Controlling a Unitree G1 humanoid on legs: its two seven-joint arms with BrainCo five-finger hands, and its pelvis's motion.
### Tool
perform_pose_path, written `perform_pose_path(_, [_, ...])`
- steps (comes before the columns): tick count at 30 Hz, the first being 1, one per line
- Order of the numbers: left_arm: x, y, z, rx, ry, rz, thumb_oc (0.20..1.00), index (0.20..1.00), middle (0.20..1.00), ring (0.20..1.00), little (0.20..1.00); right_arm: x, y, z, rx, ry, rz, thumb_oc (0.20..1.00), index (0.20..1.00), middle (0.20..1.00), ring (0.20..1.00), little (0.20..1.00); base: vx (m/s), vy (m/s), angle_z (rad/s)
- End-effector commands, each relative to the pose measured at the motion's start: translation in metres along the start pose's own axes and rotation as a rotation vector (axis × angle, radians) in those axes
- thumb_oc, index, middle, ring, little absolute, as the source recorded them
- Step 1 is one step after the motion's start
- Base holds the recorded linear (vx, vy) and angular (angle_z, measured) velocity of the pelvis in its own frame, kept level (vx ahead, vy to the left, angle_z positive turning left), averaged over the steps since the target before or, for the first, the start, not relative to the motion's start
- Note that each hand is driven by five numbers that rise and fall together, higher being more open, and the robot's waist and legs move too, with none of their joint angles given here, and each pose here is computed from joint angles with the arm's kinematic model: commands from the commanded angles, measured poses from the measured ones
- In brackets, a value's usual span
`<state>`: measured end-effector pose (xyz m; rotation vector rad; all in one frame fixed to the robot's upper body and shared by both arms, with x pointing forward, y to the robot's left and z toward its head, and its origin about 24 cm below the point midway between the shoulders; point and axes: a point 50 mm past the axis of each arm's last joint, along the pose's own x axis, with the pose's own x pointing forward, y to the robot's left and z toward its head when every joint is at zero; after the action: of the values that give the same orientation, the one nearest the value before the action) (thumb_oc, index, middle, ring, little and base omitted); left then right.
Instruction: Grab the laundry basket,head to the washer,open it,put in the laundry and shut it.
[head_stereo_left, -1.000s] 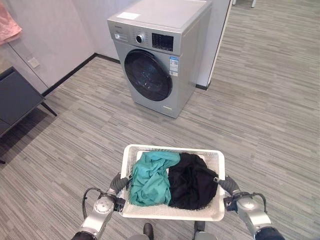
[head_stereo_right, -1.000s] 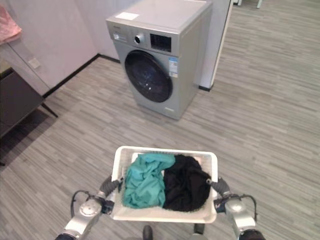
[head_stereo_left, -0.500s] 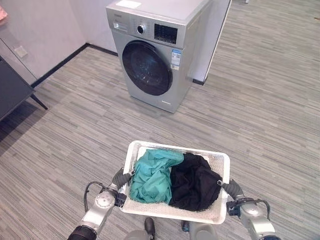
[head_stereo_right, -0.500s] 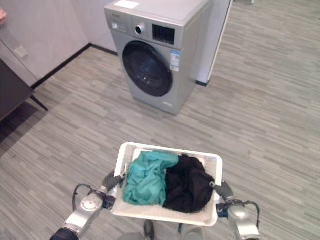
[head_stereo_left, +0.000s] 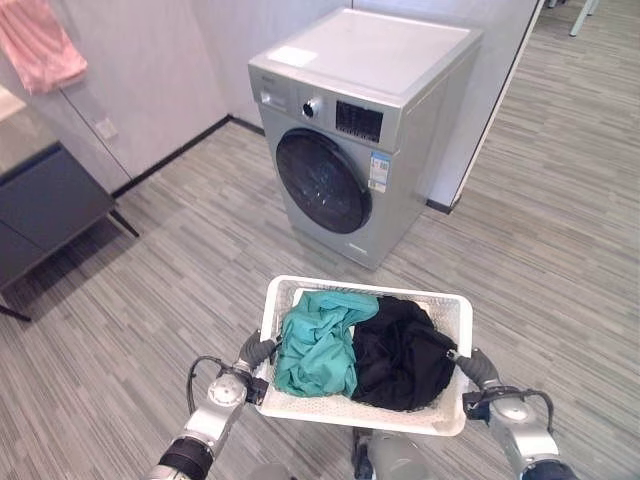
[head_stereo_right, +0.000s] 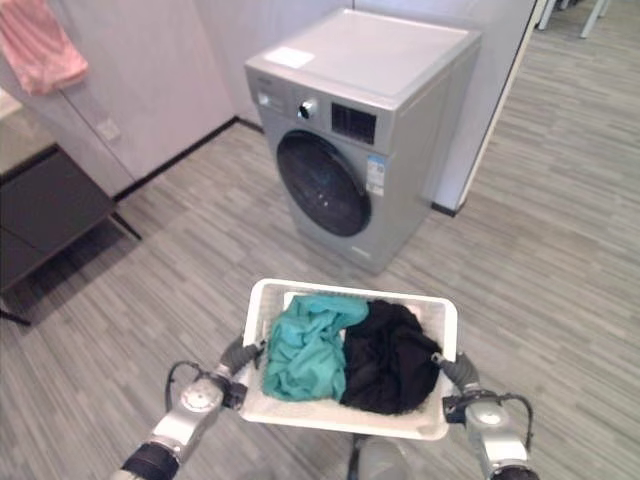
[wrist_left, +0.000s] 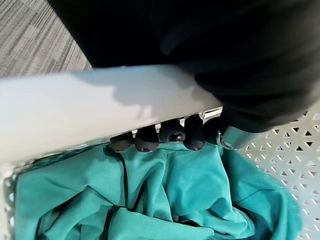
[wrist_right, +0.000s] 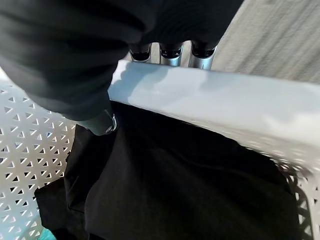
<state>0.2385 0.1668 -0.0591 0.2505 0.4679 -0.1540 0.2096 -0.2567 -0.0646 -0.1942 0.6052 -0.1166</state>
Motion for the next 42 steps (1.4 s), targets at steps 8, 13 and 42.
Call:
perform_pose_path(8, [0.000, 0.032, 0.026, -0.060, -0.140, 0.108, 0.200, 0.200, 0.200, 0.200, 0.200, -0.002, 0.003, 0.014, 0.082, -0.096, 0.015, 0.200, 0.200, 0.200, 0.200, 0.200, 0.31, 0.172, -0.14])
perform_pose_path(13, [-0.004, 0.034, 0.019, -0.066, -0.126, 0.123, 0.200, 0.200, 0.200, 0.200, 0.200, 0.001, 0.009, 0.021, 0.068, -0.122, 0.047, 0.200, 0.200, 0.200, 0.200, 0.200, 0.33, 0.258, -0.69])
perform_pose_path(42, [-0.008, 0.068, 0.035, -0.097, -0.198, 0.252, 0.200, 0.200, 0.200, 0.200, 0.200, 0.003, 0.019, 0.030, 0.092, -0.150, 0.074, 0.200, 0.200, 0.200, 0.200, 0.200, 0.25, 0.122, -0.20])
